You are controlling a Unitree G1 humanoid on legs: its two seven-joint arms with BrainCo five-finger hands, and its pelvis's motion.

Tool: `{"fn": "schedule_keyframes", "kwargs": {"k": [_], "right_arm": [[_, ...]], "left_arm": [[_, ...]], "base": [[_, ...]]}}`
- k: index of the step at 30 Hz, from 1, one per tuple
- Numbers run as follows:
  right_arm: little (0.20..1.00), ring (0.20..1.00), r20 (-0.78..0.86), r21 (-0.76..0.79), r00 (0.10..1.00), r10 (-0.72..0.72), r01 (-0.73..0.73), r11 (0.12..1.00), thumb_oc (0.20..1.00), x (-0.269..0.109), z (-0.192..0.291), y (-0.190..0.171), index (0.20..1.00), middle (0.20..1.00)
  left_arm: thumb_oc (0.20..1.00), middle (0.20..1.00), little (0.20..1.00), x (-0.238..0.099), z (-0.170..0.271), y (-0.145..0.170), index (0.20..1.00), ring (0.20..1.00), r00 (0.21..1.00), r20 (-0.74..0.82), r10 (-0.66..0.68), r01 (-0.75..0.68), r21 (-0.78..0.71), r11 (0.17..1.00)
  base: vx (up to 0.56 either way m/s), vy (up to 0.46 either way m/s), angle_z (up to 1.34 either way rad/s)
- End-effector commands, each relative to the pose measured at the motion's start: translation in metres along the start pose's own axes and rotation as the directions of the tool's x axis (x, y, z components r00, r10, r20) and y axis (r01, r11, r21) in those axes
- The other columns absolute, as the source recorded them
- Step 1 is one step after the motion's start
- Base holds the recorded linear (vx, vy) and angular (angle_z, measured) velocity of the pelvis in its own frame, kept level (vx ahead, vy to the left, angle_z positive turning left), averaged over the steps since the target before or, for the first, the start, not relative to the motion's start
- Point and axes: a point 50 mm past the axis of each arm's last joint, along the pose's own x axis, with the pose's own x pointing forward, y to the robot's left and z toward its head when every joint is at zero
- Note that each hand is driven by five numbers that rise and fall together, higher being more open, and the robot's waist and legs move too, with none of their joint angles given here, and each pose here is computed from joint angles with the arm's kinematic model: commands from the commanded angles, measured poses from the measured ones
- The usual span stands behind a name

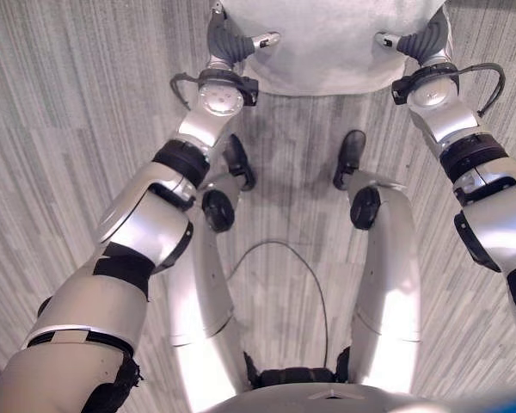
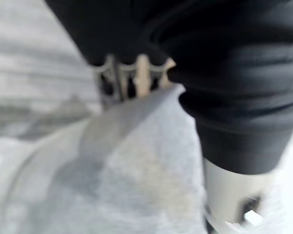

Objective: Pick up all the scattered cushions and arrange them neatly on the sofa.

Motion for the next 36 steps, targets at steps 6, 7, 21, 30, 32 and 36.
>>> {"fn": "schedule_keyframes", "kwargs": {"k": [6,7,21,30,32,36], "right_arm": [[0.2,0.2,0.302,0.107,0.948,0.098,-0.136,0.985,0.2,-0.012,0.065,0.024,0.2,0.2],[0.2,0.2,0.302,0.118,0.949,0.087,-0.128,0.985,0.2,-0.012,0.064,0.021,0.2,0.2],[0.2,0.2,0.305,0.214,0.945,0.118,-0.189,0.959,0.2,-0.049,0.018,0.019,0.2,0.2],[0.2,0.2,0.153,0.399,0.951,0.269,-0.308,0.864,0.2,-0.134,-0.052,0.061,0.2,0.2],[0.2,0.2,0.123,0.403,0.946,0.299,-0.323,0.856,0.2,-0.148,-0.062,0.065,0.2,0.2],[0.2,0.2,0.066,0.431,0.931,0.36,-0.352,0.831,0.2,-0.174,-0.079,0.072,0.2,0.2]], "left_arm": [[0.2,0.2,0.2,-0.001,0.042,0.002,0.2,0.2,0.982,0.185,0.024,0.014,-0.201,0.98],[0.2,0.2,0.2,-0.001,0.041,0.004,0.2,0.2,0.982,0.187,0.027,0.012,-0.204,0.979],[0.2,0.2,0.2,-0.041,0.004,-0.008,0.2,0.2,0.98,0.186,-0.072,0.123,-0.28,0.952],[0.2,0.2,0.2,-0.113,-0.08,0.0,0.2,0.2,0.992,0.007,-0.123,0.121,-0.236,0.964],[0.2,0.2,0.2,-0.125,-0.089,0.003,0.2,0.2,0.992,-0.015,-0.129,0.122,-0.231,0.965],[0.2,0.2,0.2,-0.149,-0.107,0.009,0.2,0.2,0.988,-0.079,-0.134,0.111,-0.246,0.963]], "base": [[0.0,0.0,0.0],[0.0,0.0,0.0],[-0.03,0.006,0.08],[0.02,0.099,0.08],[0.14,0.093,0.07],[0.11,0.117,0.01]]}}
